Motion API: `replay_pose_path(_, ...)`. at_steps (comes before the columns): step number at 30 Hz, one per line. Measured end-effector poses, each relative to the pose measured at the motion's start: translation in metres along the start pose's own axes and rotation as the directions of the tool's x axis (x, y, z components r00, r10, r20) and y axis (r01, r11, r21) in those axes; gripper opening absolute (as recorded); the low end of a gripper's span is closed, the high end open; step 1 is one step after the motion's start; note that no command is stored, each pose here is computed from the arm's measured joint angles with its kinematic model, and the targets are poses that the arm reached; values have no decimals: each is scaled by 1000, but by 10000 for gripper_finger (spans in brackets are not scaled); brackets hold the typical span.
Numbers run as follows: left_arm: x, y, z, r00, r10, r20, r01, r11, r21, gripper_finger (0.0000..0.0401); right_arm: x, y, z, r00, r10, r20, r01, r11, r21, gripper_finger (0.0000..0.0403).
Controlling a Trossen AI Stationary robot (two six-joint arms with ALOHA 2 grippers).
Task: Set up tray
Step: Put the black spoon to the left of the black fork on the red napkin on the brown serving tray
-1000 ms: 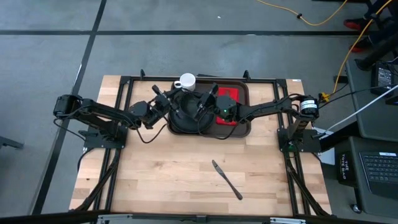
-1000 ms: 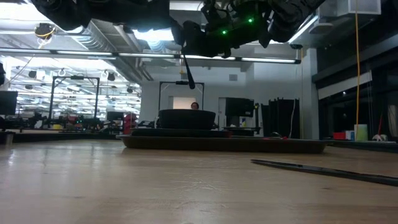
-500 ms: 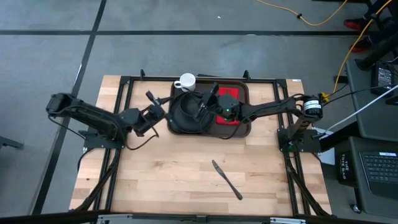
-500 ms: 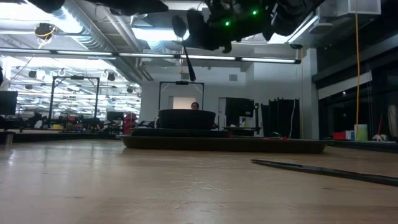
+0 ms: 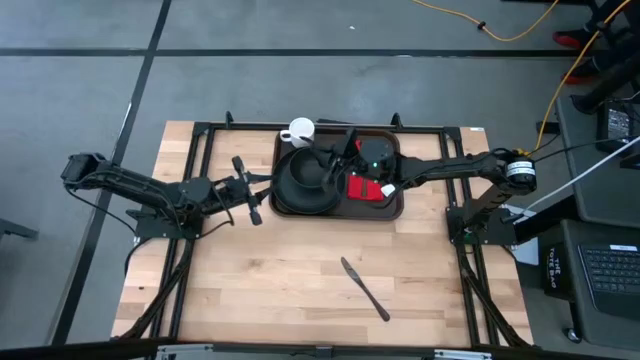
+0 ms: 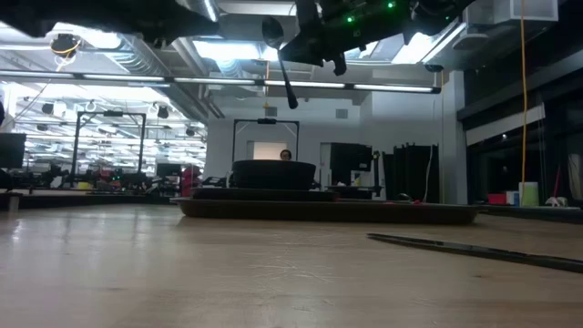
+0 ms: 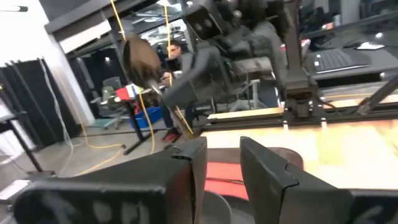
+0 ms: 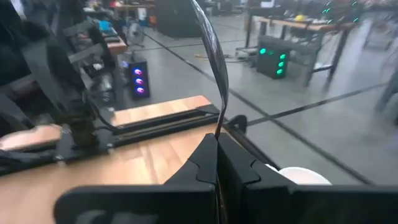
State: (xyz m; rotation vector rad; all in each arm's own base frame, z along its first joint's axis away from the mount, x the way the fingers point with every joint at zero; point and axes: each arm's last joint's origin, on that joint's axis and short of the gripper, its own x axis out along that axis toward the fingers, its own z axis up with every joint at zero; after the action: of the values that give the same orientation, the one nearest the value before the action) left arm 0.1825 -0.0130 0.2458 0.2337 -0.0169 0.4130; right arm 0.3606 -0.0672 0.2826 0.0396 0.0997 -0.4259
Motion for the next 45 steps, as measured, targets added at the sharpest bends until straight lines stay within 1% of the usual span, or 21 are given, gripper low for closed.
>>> replay_pose_path(4, -10, 3, -9, 1000, -14, 11, 14, 1000, -23, 79, -5, -14, 6, 999, 36, -28, -34, 997, 68, 4)
replay_pose_path(7, -15, 6, -13, 1000, -11, 12, 11, 1000, -24, 77, -11, -24, 8, 995, 13, -95, -2, 993, 116, 4)
replay_pose_path(11, -19, 7, -19, 1000, -8, -9, 8, 1000, -13, 77, -22, -42, 5, 971, -72, -229, 116, 976, 185, 2)
replay_pose_path(14, -19, 7, -22, 1000, -12, -20, 11, 1000, -28, 79, -27, -53, 4, 952, -113, -285, 185, 952, 243, 2)
replay_pose_path(16, -20, 6, -23, 999, -15, -29, 14, 1000, -25, 78, -27, -57, 1, 944, -123, -306, 209, 940, 268, 2)
replay_pose_path(19, -20, 6, -23, 999, -26, -30, 25, 999, -24, 76, -28, -61, -2, 928, -153, -339, 256, 924, 284, 2)
replay_pose_path(24, -20, 5, -23, 998, -64, -21, 64, 998, -24, 75, -30, -73, -7, 900, -193, -392, 339, 875, 347, 1)
replay_pose_path(26, -20, 4, -23, 997, -69, -21, 68, 997, -23, 75, -31, -79, -9, 885, -206, -417, 377, 844, 382, 1)
replay_pose_path(29, -20, 4, -23, 997, -68, -21, 68, 997, -22, 75, -32, -86, -18, 842, -226, -490, 451, 793, 410, 1)
replay_pose_path(30, -20, 4, -23, 997, -68, -21, 68, 997, -22, 75, -33, -87, -20, 830, -231, -507, 469, 781, 413, 1)
replay_pose_path(32, -20, 4, -23, 997, -68, -22, 68, 997, -25, 75, -32, -88, -22, 823, -234, -517, 486, 760, 431, 1)
replay_pose_path(33, -20, 4, -23, 997, -68, -22, 68, 997, -37, 75, -32, -89, -24, 818, -235, -526, 495, 754, 432, 1)
replay_pose_path(35, -20, 4, -23, 997, -68, -22, 67, 995, -75, 76, -29, -89, -26, 823, -234, -518, 496, 742, 452, 0)
replay_pose_path(38, -20, 4, -23, 997, -72, -21, 69, 990, -122, 77, -27, -88, -33, 809, -233, -540, 515, 724, 459, 0)
replay_pose_path(40, -20, 4, -23, 997, -72, -21, 69, 989, -133, 76, -25, -89, -38, 800, -229, -555, 528, 709, 468, 0)
replay_pose_path(44, -20, 4, -23, 997, -72, -21, 69, 989, -132, 75, -21, -89, -42, 805, -200, -559, 519, 694, 499, 0)
replay_pose_path(45, -20, 4, -23, 997, -69, -22, 66, 989, -132, 75, -21, -90, -43, 799, -198, -567, 524, 691, 497, 0)
